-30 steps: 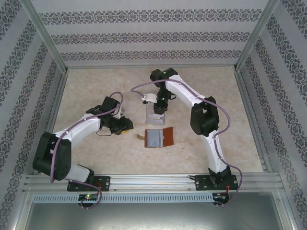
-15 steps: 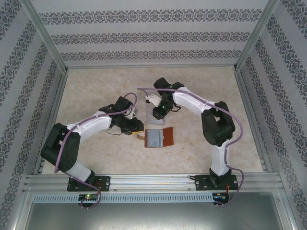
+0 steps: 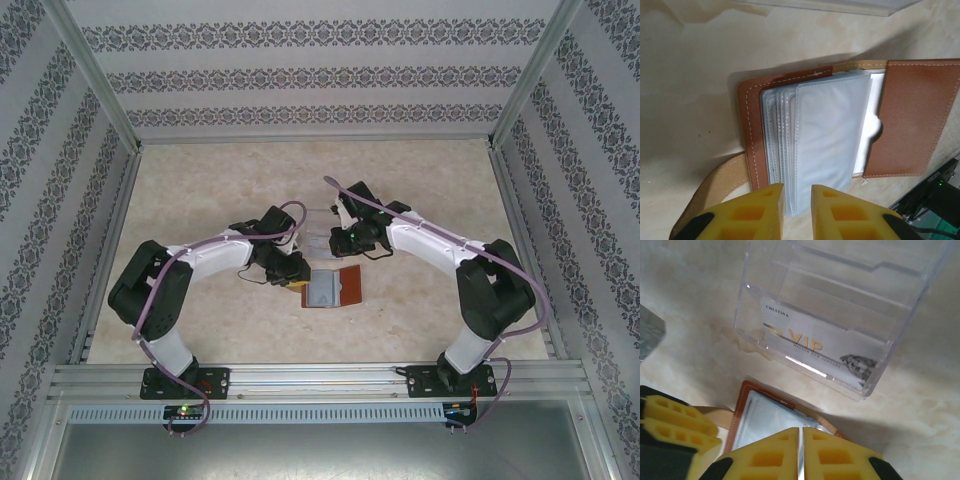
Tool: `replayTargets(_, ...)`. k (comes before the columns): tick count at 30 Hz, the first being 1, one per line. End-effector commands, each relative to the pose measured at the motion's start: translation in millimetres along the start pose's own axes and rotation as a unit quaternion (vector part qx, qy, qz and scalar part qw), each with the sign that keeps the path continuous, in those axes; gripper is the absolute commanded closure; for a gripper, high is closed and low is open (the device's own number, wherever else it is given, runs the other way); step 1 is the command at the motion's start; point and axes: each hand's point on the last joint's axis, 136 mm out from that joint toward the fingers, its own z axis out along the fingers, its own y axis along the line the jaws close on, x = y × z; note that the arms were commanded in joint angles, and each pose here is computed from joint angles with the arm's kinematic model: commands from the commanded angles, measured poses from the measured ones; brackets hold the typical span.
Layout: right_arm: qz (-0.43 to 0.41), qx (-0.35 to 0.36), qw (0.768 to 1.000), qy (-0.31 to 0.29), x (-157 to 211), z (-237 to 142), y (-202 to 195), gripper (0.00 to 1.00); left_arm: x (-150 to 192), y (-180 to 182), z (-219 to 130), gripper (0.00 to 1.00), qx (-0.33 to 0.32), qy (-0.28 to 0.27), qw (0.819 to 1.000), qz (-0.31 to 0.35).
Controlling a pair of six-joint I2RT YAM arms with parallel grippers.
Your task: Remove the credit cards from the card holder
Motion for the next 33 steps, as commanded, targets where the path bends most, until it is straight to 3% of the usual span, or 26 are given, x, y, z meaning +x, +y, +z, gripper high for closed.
replayTargets(1,0.069,-0.027,0.997,-0.003,6.1,-5.8,12.9,0.89,-4.0,-4.5,4.3,0.82,-0.001,0.000,1.000,0.023)
replayTargets(9,0.117,-0.070,0.990,0.027,29.4,1.9,23.8,0.90,2.4,6.5,13.8,0.89,-0.009,0.014,1.000,0.025)
replayTargets(25,0.130,-0.053,0.988,0.056,51.4,18.2,29.2,0.89,8.3,32.2,21.5,0.91,-0.051,0.023,0.998,0.032)
replayTargets(33,0.143,-0.056,0.986,0.070,58.9,25.4,38.3,0.86,12.6,34.9,26.8,0.92,-0.022,0.024,0.999,0.012)
